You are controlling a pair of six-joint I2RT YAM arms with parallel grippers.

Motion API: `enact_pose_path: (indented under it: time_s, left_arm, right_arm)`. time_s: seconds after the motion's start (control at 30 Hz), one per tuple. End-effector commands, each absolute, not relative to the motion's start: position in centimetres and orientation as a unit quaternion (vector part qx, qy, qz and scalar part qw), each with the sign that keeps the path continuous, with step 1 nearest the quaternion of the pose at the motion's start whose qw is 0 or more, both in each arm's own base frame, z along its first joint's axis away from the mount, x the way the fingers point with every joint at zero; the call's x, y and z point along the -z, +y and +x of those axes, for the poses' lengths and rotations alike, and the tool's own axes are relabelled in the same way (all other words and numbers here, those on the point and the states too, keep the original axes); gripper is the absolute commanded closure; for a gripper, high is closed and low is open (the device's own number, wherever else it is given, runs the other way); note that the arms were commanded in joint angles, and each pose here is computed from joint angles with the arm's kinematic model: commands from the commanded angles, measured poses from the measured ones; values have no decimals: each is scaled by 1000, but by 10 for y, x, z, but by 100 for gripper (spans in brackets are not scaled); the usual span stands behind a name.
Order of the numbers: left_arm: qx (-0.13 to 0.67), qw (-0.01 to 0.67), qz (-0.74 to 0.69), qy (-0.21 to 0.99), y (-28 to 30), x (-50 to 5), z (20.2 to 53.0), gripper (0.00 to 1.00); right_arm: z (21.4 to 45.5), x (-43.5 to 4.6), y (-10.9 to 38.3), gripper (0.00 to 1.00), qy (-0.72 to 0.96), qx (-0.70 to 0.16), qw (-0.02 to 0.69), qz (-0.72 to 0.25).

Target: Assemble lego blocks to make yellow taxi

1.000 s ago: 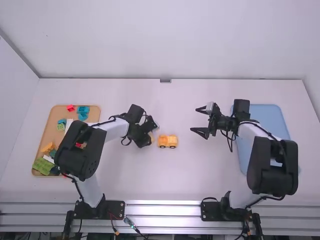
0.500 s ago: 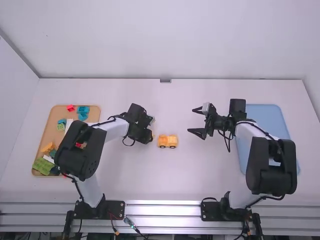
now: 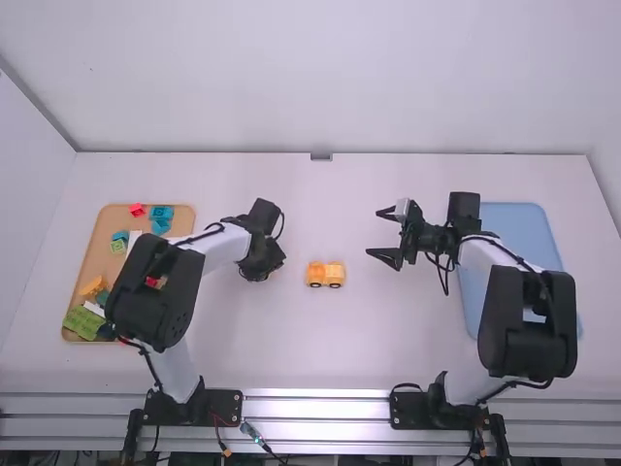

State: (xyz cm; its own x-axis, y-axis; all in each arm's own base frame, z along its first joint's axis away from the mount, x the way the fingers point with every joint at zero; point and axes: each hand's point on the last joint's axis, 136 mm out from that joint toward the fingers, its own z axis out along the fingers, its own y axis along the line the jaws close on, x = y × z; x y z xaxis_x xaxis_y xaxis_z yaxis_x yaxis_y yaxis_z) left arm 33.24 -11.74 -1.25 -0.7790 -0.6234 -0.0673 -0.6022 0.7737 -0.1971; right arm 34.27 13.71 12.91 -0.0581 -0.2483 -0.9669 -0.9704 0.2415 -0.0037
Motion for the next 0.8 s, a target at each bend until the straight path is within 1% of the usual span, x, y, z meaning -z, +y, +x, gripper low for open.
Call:
enact_pose_path:
  time_s: [0.0,0.1,0.13,0.2,0.3,0.43,0.53,0.77]
  left_arm:
    - [58,32,-508,859,-109,15,321,98]
    - [48,4,-603,796,-110,10,312,98]
    - [48,3,-608,793,-111,10,312,98]
    - [71,-24,-663,745,-122,8,313,98]
    - [89,-28,-695,713,-128,7,319,98]
    - [118,-17,-703,701,-135,4,333,98]
    - [127,-14,-705,697,-139,3,337,97]
    - [126,-25,-724,678,-151,4,331,97]
  right_arm:
    - [339,-134,138,1,619,-377,485,-490]
    - [338,-134,138,1,619,-377,485,-490]
    - [338,-134,138,1,619,-377,485,-490]
    - [338,-134,139,1,619,-377,484,-490]
    - [337,-134,143,1,616,-380,482,-494]
    - [336,-133,146,1,615,-381,480,-496]
    - [336,-133,145,1,615,-380,481,-496]
    - [336,-133,145,1,615,-381,480,-496]
